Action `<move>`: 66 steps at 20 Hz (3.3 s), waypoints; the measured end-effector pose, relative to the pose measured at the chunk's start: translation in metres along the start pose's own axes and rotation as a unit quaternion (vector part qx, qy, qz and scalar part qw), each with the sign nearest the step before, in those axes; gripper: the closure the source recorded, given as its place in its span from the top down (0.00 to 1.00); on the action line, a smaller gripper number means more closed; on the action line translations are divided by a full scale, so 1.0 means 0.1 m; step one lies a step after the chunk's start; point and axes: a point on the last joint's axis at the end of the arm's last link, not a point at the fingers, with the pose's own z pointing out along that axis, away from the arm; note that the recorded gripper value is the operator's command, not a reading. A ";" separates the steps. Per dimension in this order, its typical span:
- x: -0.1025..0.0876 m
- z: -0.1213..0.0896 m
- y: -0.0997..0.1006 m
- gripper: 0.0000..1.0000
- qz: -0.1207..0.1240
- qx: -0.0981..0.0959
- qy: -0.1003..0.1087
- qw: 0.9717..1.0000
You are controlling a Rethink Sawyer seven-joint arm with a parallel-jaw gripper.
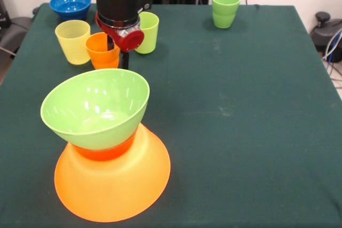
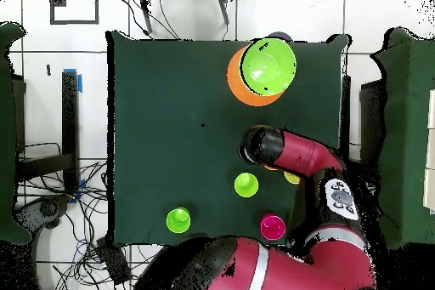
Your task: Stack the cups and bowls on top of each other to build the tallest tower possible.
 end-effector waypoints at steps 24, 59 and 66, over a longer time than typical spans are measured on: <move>-0.16 -0.66 0.18 1.00 -0.005 -0.021 -0.033 0.999; 0.76 -0.59 -0.07 1.00 -0.030 0.015 0.029 0.999; 0.87 -0.51 -0.14 1.00 -0.031 0.023 0.041 0.998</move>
